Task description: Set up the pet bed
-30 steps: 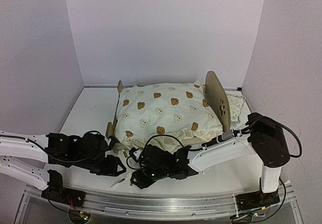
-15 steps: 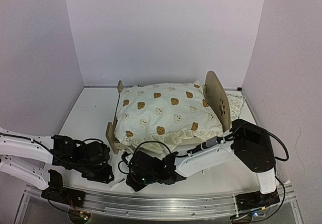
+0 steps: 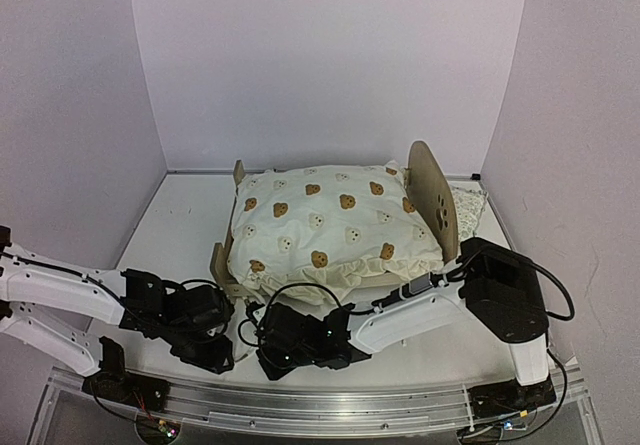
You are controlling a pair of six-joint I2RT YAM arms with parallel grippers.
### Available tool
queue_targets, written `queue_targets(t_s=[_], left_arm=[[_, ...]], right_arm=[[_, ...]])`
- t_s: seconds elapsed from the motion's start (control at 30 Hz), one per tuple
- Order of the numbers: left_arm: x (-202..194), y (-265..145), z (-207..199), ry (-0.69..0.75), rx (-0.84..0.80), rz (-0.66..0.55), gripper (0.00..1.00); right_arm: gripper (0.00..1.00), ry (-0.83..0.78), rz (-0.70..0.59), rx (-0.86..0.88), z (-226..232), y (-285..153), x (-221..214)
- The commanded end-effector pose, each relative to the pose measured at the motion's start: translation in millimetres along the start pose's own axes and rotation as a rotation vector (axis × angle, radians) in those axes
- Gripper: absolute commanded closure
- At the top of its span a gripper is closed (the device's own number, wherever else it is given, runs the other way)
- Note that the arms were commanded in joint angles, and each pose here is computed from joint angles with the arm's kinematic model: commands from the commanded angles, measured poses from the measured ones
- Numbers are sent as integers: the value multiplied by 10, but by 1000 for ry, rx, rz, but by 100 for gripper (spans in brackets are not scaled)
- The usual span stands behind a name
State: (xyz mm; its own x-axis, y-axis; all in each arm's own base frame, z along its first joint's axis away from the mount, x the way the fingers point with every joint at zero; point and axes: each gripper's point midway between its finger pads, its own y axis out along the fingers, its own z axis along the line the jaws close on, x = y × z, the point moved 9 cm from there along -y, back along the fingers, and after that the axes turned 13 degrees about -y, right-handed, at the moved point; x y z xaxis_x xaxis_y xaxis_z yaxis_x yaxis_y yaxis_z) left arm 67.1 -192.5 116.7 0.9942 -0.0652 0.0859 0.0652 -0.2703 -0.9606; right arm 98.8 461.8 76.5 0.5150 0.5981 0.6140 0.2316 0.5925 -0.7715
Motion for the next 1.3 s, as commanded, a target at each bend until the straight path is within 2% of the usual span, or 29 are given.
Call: queue_targets(t_s=[0.0, 0.17, 0.23, 0.4, 0.73, 0.9, 1.0, 1.2, 1.27], left_arm=[[47, 52, -128, 42, -19, -1, 56], [57, 195, -102, 52, 32, 3, 65], [58, 247, -112, 61, 36, 10, 72], [93, 315, -137, 66, 62, -7, 99], [291, -158, -22, -91, 153, -270, 100], [323, -168, -81, -93, 95, -296, 100], [333, -124, -108, -88, 90, -295, 100], [333, -53, -138, -84, 70, -284, 100], [332, -44, -136, -84, 65, -285, 100]], right_arm=[[100, -29, 57, -62, -96, -66, -167], [100, -38, 59, -63, -108, -106, -185], [100, -41, 57, -62, -109, -116, -181], [100, -46, 56, -63, -114, -137, -184], [100, -51, 38, -116, -193, -242, -211], [99, -54, 50, -94, -168, -205, -211], [85, -63, 41, -82, -147, -227, -162], [66, -61, -29, -54, -201, -445, 144], [63, -50, -50, -74, -284, -464, 239]])
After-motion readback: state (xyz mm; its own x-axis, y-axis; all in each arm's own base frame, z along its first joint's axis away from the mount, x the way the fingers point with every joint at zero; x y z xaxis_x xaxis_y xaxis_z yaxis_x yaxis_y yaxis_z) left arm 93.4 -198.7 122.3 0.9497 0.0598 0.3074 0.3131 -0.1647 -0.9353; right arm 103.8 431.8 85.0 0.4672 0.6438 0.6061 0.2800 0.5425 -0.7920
